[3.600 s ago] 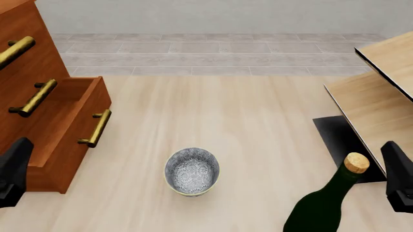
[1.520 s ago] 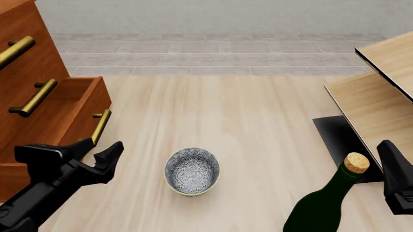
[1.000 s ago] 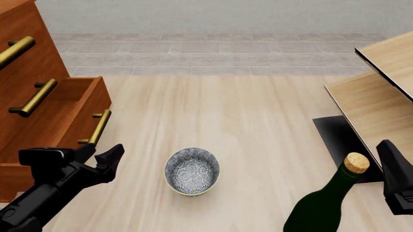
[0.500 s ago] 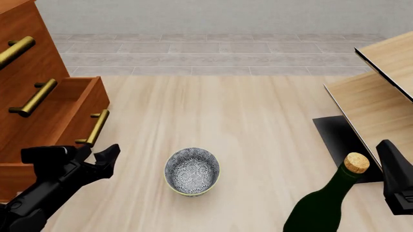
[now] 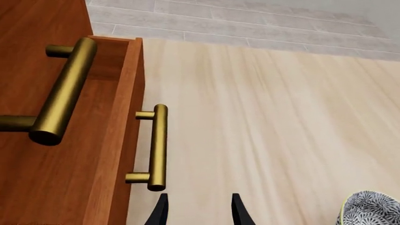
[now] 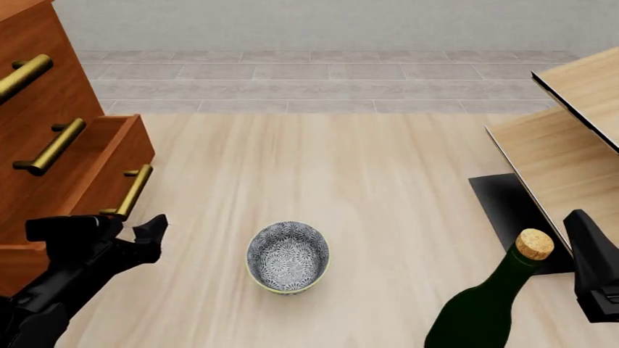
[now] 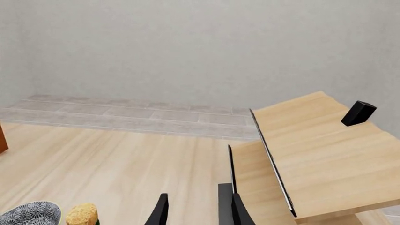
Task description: Close the bottom drawer of the cabinet.
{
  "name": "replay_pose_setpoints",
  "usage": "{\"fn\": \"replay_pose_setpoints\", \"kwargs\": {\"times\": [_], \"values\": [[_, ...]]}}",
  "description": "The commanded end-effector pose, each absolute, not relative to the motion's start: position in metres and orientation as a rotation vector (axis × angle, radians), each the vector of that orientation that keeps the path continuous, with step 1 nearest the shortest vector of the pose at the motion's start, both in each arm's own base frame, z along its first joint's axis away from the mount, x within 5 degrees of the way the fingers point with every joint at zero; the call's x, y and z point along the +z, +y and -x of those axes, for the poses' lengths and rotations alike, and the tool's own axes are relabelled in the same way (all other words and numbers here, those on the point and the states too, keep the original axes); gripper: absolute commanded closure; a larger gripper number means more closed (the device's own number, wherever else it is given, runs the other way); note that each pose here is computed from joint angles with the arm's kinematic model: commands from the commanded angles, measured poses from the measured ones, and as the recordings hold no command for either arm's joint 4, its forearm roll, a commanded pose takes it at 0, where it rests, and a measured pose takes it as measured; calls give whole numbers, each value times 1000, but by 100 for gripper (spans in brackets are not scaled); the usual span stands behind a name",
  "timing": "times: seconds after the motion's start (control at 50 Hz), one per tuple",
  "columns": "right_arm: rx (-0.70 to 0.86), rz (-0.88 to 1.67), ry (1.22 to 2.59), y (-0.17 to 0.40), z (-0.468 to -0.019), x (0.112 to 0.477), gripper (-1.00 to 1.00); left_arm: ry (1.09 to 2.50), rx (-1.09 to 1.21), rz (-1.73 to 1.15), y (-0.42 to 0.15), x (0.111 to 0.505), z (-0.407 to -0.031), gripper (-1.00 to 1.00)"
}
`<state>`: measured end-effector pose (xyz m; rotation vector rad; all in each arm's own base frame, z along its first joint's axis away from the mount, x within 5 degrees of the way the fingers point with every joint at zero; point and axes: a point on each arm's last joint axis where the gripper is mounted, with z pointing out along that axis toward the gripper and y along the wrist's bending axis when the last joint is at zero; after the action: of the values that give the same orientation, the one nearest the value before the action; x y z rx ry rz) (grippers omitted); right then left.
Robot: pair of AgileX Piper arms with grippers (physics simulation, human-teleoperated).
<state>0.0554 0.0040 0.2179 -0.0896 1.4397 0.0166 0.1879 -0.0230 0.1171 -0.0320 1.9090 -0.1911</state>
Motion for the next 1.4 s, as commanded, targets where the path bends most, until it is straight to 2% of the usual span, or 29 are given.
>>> {"fn": "replay_pose_setpoints", "kwargs": {"times": [0.02, 1.4], "values": [[15, 92, 1438, 4, -55, 218, -100, 1915, -138, 60, -14, 115, -191, -100], [15, 94, 1435, 4, -55, 218, -100, 1945, 22, 120, 16, 104, -202, -100]]}}
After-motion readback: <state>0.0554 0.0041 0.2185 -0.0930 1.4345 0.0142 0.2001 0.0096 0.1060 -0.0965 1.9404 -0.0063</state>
